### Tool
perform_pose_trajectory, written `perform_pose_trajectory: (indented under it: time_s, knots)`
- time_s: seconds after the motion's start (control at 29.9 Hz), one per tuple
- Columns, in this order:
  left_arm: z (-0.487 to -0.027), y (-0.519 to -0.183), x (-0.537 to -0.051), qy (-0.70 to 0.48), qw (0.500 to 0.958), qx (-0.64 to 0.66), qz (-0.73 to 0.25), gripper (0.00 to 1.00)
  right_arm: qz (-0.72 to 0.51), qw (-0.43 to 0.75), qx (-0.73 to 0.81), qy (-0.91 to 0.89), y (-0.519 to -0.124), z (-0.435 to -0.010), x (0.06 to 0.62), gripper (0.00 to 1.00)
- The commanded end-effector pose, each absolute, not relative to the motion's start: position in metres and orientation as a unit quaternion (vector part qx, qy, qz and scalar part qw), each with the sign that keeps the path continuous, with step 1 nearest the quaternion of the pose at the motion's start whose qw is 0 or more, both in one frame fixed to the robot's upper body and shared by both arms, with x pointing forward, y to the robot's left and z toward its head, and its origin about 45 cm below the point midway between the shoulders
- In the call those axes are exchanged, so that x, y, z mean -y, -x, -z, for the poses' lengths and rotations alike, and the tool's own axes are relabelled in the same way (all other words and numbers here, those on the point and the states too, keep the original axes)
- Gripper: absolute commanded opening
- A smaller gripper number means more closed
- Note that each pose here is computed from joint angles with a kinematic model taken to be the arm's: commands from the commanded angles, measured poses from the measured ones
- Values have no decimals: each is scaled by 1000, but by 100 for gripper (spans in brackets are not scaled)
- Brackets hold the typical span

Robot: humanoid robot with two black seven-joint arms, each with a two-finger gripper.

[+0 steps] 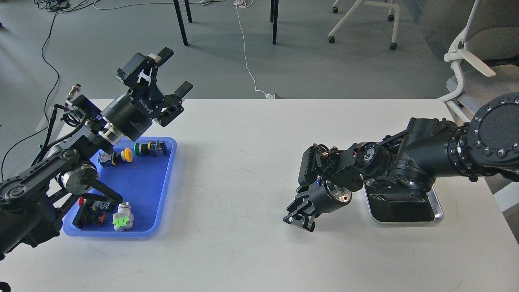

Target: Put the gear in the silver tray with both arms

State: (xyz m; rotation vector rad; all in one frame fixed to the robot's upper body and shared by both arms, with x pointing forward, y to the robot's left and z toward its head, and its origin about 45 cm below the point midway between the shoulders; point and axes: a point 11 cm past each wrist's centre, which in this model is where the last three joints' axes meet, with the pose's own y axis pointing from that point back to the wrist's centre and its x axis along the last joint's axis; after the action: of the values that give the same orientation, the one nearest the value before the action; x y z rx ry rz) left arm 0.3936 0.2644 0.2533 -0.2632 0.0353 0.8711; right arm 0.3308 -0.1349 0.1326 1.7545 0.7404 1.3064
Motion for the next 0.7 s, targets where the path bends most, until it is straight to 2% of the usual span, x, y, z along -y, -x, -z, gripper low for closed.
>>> perform_pose_trajectory:
  time_s: [0.0,0.1,0.33,0.5,0.67]
  knots:
    - [-254,-394,-264,129,898,-17,-421,98,-525,405,-288,-691,-337,-140,132,22]
    - [-254,-394,-263,130,898,-18,-420,98,-534,406,-280,-687,-344,-150,131,22]
    - [-253,-394,-261,131,898,-19,-419,98,-563,439,-223,-664,-387,-205,158,22]
    - [-252,-394,-258,131,900,-19,-416,98,-546,485,-170,-661,-401,-230,225,22]
    - [-253,-394,-254,133,901,-18,-412,98,-516,539,-156,-647,-393,-230,304,22]
